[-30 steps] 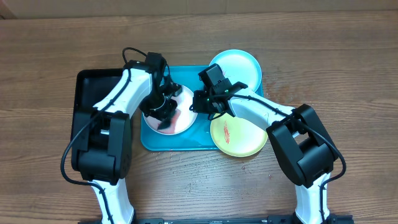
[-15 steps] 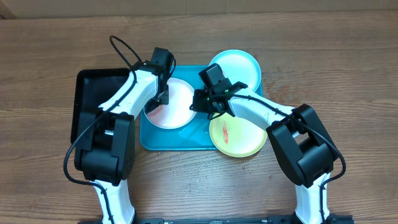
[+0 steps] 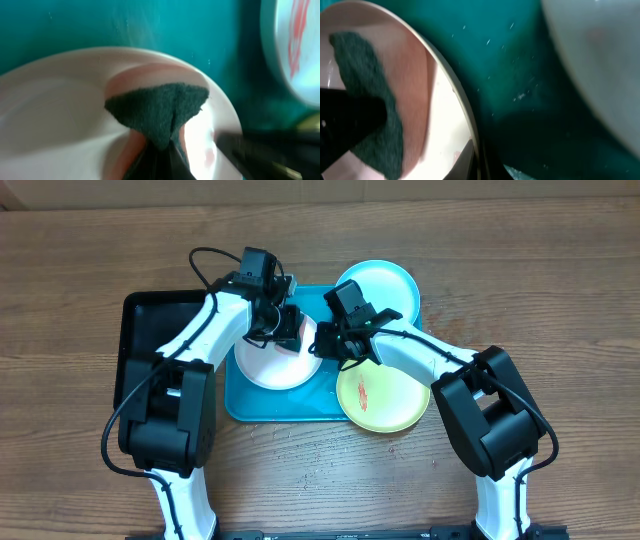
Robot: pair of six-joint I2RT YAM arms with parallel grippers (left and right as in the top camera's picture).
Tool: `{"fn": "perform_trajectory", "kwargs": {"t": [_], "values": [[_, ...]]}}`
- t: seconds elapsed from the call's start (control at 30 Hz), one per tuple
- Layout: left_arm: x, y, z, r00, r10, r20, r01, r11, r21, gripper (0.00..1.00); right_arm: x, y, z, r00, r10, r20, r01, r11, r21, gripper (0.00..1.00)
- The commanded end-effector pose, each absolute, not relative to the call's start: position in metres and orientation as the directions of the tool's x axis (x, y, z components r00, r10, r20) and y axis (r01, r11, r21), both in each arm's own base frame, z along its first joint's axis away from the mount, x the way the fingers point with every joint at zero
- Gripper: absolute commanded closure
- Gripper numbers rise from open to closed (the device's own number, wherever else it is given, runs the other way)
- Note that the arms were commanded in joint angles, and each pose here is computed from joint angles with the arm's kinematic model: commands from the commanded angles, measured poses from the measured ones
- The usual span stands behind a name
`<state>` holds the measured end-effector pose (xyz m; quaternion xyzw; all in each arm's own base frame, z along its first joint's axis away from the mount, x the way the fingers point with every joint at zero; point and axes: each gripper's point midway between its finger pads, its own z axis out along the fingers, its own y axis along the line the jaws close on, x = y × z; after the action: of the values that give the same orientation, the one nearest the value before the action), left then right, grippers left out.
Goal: Clean dirty plates on tray and stack at the side
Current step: 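Scrub the white plate with the sponge held in the left gripper, then lift the white plate with the right gripper and carry it right of the tray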
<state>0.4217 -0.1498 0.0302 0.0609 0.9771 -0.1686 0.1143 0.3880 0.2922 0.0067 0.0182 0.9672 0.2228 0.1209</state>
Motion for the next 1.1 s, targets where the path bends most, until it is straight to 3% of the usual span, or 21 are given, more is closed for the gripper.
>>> {"fn": "perform_trajectory", "kwargs": {"t": [0.0, 0.2, 0.33, 0.57, 0.77, 1.07], "values": [[0.432, -0.136, 0.057, -0.966, 0.083, -0.244, 0.171, 0.915, -0.366, 0.96, 0.379, 0.293, -0.001, -0.979, 0.061, -0.192, -0.026, 0.906, 0.423, 0.96], [0.456, -0.083, 0.128, -0.967, -0.027, -0.255, 0.065, 0.936, -0.346, 0.96, 0.371, 0.289, 0.002, -0.986, 0.054, -0.161, -0.016, 0.914, 0.405, 0.96], [0.461, -0.051, 0.151, -0.960, -0.066, -0.271, 0.007, 0.965, -0.261, 0.96, 0.375, 0.287, 0.026, -0.978, 0.023, -0.205, -0.060, 0.918, 0.391, 0.96], [0.455, -0.037, 0.149, -0.966, -0.075, -0.248, -0.029, 0.982, -0.186, 0.96, 0.394, 0.261, 0.096, -0.903, -0.005, -0.429, -0.098, 0.976, 0.195, 0.96], [0.458, -0.034, 0.149, -0.961, -0.103, -0.255, -0.058, 0.982, -0.179, 0.96, 0.398, 0.230, 0.158, -0.780, -0.021, -0.626, -0.017, 1.000, -0.012, 0.96], [0.457, -0.034, 0.148, -0.961, -0.108, -0.253, -0.065, 0.983, -0.174, 0.96, 0.385, 0.200, 0.224, -0.562, -0.158, -0.812, 0.195, 0.929, -0.316, 0.96]]}}
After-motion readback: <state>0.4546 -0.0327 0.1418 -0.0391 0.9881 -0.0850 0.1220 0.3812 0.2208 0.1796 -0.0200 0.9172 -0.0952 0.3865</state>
